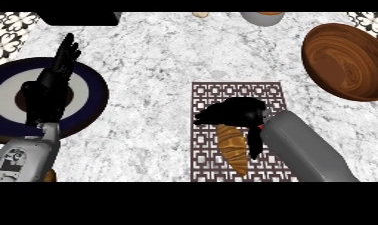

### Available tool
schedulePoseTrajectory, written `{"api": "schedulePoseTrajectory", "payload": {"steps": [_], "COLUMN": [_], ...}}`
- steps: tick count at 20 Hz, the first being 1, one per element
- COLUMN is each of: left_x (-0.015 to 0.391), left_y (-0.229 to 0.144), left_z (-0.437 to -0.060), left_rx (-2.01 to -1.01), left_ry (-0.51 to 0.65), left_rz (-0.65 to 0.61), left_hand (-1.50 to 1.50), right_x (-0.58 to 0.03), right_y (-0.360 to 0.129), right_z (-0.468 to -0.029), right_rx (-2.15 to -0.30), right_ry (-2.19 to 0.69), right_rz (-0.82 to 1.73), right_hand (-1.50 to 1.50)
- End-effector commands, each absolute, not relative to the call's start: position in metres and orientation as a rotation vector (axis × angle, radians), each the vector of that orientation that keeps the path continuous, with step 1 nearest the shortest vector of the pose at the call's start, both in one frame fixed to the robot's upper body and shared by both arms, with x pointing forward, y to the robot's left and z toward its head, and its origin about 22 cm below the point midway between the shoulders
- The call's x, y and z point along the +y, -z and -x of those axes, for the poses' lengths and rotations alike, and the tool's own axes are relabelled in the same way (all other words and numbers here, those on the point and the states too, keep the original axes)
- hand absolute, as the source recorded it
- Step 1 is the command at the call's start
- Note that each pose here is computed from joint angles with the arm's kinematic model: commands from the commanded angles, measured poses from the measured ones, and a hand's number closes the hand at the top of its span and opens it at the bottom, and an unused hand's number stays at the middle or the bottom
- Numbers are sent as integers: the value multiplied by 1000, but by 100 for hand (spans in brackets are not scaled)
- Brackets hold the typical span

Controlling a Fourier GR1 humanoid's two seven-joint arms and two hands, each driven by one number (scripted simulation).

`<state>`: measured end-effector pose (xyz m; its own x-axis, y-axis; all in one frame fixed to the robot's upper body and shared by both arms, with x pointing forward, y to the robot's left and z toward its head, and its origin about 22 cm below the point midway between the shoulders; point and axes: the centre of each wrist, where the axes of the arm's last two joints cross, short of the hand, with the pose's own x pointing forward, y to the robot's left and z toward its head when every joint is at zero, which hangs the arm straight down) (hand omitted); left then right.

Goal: Pick the croissant from the placemat and place it in the bowl

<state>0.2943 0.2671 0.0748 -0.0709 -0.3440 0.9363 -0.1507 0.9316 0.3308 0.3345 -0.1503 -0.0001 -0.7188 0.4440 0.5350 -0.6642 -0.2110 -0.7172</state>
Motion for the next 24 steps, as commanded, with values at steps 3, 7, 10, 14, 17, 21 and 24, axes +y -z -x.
{"api": "schedulePoseTrajectory", "payload": {"steps": [3, 7, 10, 14, 17, 21, 24], "left_x": [257, 284, 275, 270, 265, 268, 274], "left_y": [-57, -83, -84, -80, -69, -68, -76], "left_z": [-279, -291, -292, -286, -287, -284, -285], "left_rx": [-1654, -1643, -1653, -1654, -1652, -1629, -1636], "left_ry": [162, 163, 172, 159, 158, 167, 135], "left_rz": [-389, -400, -383, -400, -411, -392, -429], "left_hand": [0, 0, 0, 0, 0, 0, 0], "right_x": [-121, -136, -143, -139, -151, -138, -166], "right_y": [16, 23, 29, 27, 14, 5, 9], "right_z": [-329, -323, -338, -317, -318, -352, -360], "right_rx": [-1322, -1441, -1455, -1490, -1558, -1410, -1287], "right_ry": [-2126, -2067, -2050, -2033, -2023, -1573, -1301], "right_rz": [-305, -299, -320, -359, -358, 82, 340], "right_hand": [150, 150, 150, 150, 150, 150, 150]}}
